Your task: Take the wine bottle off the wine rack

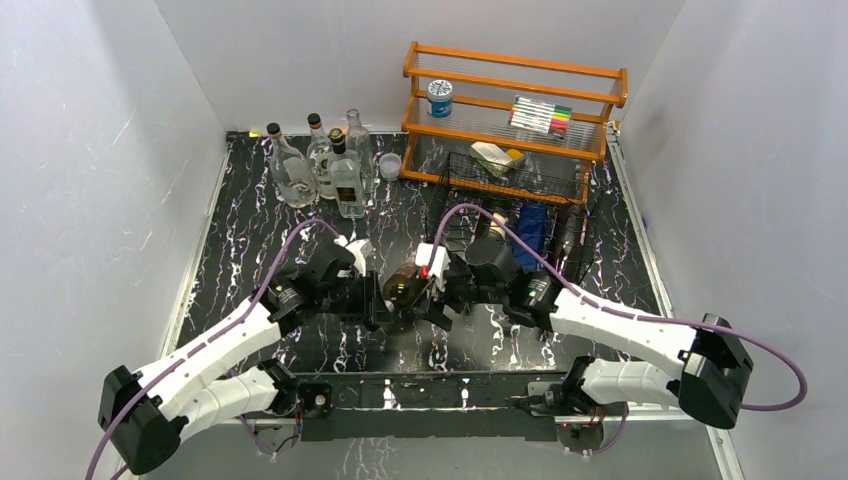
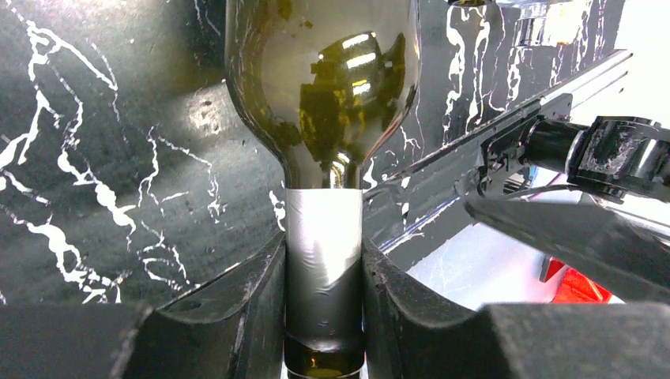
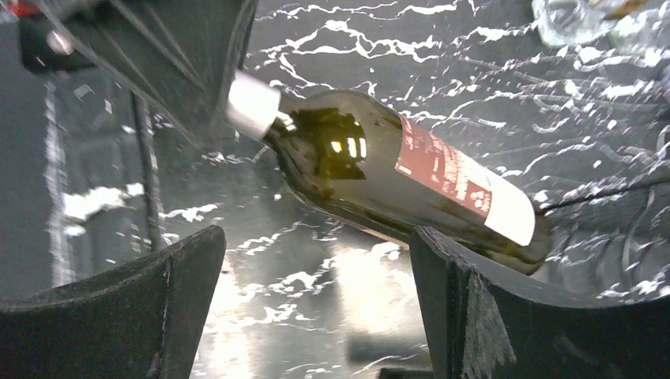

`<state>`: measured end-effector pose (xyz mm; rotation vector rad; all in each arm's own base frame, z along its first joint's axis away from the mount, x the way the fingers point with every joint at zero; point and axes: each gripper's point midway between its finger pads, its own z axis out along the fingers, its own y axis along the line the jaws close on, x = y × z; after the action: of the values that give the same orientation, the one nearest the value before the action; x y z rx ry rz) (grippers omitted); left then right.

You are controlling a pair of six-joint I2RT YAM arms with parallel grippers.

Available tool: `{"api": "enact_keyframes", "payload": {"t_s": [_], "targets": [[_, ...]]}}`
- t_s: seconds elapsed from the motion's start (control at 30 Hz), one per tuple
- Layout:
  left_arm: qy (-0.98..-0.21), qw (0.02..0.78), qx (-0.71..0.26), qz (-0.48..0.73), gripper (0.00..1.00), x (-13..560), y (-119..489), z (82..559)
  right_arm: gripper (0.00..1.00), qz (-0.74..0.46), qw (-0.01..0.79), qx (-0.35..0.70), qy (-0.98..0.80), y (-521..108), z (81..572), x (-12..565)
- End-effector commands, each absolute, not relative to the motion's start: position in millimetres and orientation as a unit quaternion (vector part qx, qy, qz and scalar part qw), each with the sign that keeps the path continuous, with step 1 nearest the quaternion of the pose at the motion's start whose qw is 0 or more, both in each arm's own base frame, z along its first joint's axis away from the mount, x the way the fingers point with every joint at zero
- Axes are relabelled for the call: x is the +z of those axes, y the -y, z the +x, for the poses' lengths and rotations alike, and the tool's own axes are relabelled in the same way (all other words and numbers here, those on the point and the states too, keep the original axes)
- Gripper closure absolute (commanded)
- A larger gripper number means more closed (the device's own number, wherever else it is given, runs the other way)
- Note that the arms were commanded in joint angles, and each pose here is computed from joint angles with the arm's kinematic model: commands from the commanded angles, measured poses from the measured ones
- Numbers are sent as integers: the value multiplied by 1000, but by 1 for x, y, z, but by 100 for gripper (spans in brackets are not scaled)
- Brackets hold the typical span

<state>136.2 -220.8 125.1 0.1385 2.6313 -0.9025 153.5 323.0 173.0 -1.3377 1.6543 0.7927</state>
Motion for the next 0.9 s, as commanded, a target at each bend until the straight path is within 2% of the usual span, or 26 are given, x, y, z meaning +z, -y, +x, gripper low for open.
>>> {"api": "enact_keyframes", "payload": {"t_s": [0.0, 0.13, 0.4, 0.53, 0.8, 0.87], "targets": [[-941, 153, -299, 22, 100, 139, 206, 122, 2, -648, 518, 260, -493, -343, 168, 196], [-942, 145, -304, 16, 100, 149, 205, 117, 2, -696, 537, 245, -409, -355, 163, 191], [-947, 129, -293, 17, 100, 157, 202, 112, 2, -721, 565, 200, -347, -380, 181, 177], [-950, 125, -287, 23, 100, 164, 202, 113, 2, -745, 553, 189, -322, -395, 185, 157], [-951, 132, -279, 27, 100, 185, 204, 120, 2, -733, 590, 184, -283, -420, 194, 158], [-952, 132, -275, 30, 98, 189, 205, 122, 7, -719, 611, 176, -282, -420, 198, 164]]}}
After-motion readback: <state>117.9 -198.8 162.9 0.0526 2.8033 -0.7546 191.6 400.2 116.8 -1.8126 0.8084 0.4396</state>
